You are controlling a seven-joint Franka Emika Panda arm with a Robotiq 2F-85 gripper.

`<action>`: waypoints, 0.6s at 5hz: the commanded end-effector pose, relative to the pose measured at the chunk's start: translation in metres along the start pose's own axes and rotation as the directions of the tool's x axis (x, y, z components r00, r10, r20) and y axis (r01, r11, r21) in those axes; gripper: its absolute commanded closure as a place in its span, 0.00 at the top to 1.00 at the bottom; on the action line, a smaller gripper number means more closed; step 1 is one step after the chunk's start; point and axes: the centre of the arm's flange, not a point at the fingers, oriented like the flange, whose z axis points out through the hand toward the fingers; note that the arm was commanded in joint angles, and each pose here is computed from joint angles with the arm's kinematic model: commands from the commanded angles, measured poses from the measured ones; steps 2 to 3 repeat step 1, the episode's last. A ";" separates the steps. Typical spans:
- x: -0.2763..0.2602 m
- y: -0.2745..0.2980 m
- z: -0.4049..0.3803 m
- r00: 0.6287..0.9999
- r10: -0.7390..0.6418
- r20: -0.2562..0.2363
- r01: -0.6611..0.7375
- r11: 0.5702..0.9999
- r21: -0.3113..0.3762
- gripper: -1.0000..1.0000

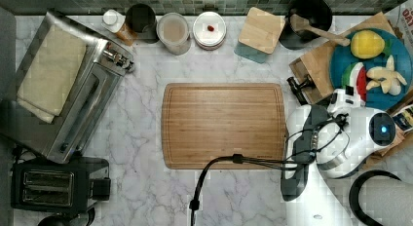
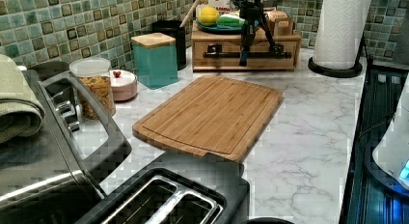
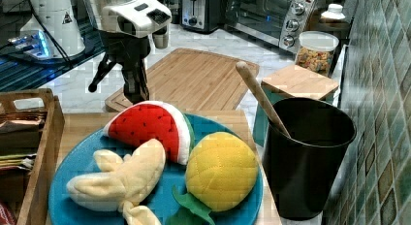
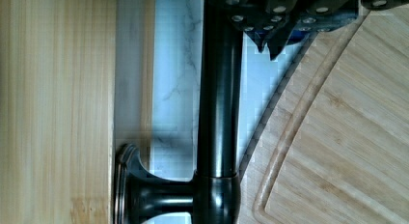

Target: Close the drawer.

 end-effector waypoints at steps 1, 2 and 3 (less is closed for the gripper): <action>0.006 0.088 -0.165 0.990 -0.040 -0.134 -0.018 0.916 -0.401 0.00; 0.006 0.088 -0.165 0.990 -0.040 -0.134 -0.018 0.916 -0.401 0.00; 0.006 0.088 -0.165 0.990 -0.040 -0.134 -0.018 0.916 -0.401 0.00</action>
